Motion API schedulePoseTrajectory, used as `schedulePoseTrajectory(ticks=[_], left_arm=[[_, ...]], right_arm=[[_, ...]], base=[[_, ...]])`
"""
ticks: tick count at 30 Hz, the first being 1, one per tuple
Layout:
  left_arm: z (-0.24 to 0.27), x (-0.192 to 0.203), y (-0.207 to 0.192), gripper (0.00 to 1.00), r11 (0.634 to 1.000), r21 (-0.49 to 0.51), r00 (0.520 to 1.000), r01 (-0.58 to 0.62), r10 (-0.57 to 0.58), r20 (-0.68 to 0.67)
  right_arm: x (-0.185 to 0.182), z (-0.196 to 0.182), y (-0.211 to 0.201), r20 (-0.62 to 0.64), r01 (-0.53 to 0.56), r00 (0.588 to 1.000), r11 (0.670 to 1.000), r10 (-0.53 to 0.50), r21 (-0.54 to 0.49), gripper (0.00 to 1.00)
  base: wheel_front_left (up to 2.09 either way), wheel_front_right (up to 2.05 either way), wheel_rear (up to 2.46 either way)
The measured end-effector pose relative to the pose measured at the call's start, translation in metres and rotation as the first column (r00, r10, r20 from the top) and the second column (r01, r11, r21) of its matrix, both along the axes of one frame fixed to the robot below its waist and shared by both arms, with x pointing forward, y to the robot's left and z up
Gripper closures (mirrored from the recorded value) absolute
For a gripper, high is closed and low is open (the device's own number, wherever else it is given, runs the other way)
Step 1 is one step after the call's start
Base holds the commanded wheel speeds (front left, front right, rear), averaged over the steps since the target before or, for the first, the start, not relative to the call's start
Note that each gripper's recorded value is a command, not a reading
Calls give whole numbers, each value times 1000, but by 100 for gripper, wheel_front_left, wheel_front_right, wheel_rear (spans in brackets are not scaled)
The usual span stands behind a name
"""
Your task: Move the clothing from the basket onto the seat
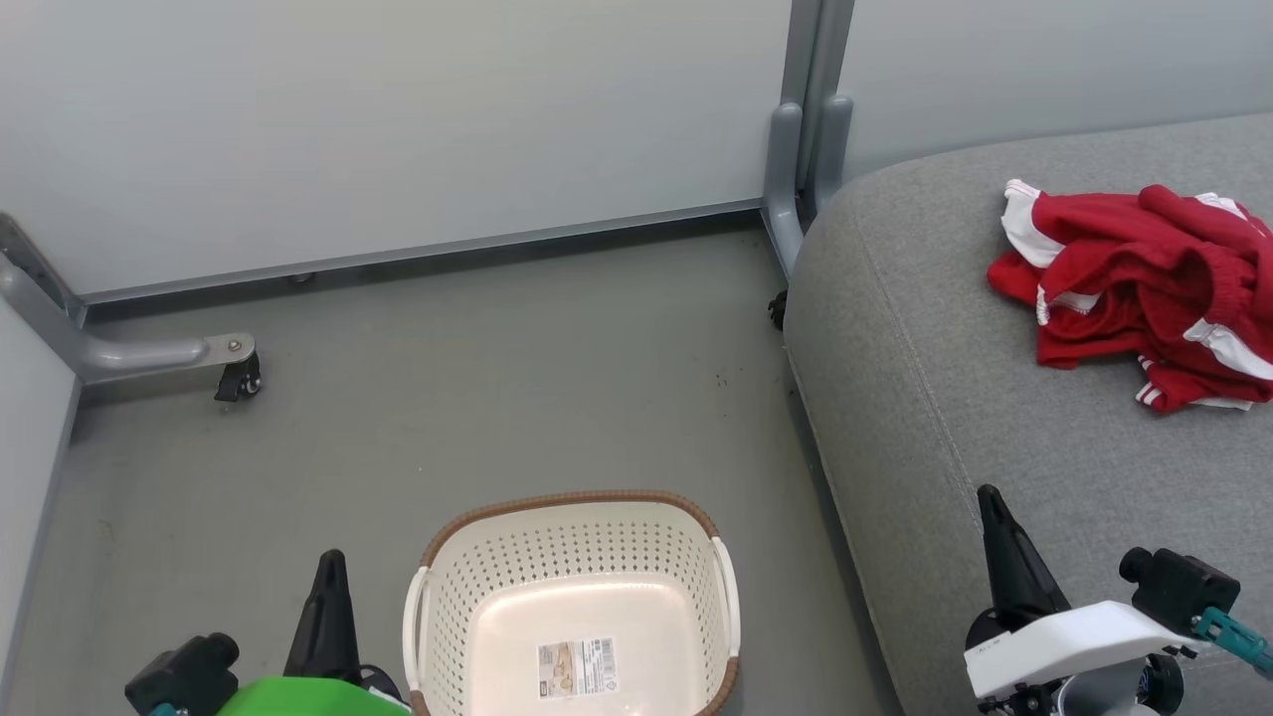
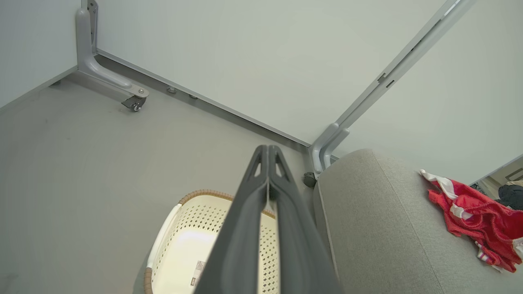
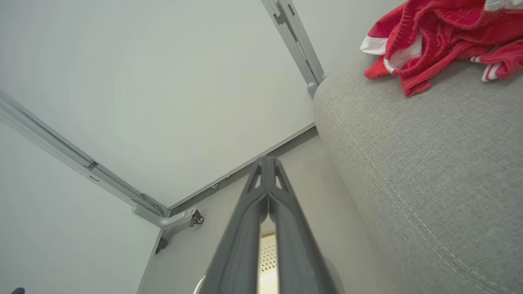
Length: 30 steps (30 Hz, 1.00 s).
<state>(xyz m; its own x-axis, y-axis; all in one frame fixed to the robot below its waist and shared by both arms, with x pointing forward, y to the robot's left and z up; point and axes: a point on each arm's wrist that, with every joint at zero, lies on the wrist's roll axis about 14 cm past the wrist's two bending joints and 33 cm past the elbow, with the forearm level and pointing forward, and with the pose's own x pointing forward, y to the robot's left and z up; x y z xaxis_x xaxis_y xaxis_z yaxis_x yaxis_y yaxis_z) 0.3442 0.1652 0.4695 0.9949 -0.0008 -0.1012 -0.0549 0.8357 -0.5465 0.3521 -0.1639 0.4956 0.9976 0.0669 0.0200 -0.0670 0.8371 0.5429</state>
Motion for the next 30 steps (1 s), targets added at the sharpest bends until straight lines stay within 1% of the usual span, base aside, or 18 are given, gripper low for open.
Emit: schedulePoseTrajectory(ticks=[6,13,20,30], left_arm=[[1,4,3,100,996,-90,1000,-12,11,-7],[1,8,7,100,982,-186,1000,-29,26,-16],[3,12,9,100,961,-273,999,-36,32,-18],[5,17,14,100,920,-388,999,-51,45,-25]], right_arm=[[3,-1,-5,-18,15,1000,996,-14,88,100],[6,-2,-9,-37,32,999,983,-26,182,100],[10,-2,-13,-49,45,998,961,-33,271,100],[14,-1,-18,-65,62,997,922,-40,383,100]], base=[[0,0,0],[0,0,0],[0,0,0],[0,0,0]])
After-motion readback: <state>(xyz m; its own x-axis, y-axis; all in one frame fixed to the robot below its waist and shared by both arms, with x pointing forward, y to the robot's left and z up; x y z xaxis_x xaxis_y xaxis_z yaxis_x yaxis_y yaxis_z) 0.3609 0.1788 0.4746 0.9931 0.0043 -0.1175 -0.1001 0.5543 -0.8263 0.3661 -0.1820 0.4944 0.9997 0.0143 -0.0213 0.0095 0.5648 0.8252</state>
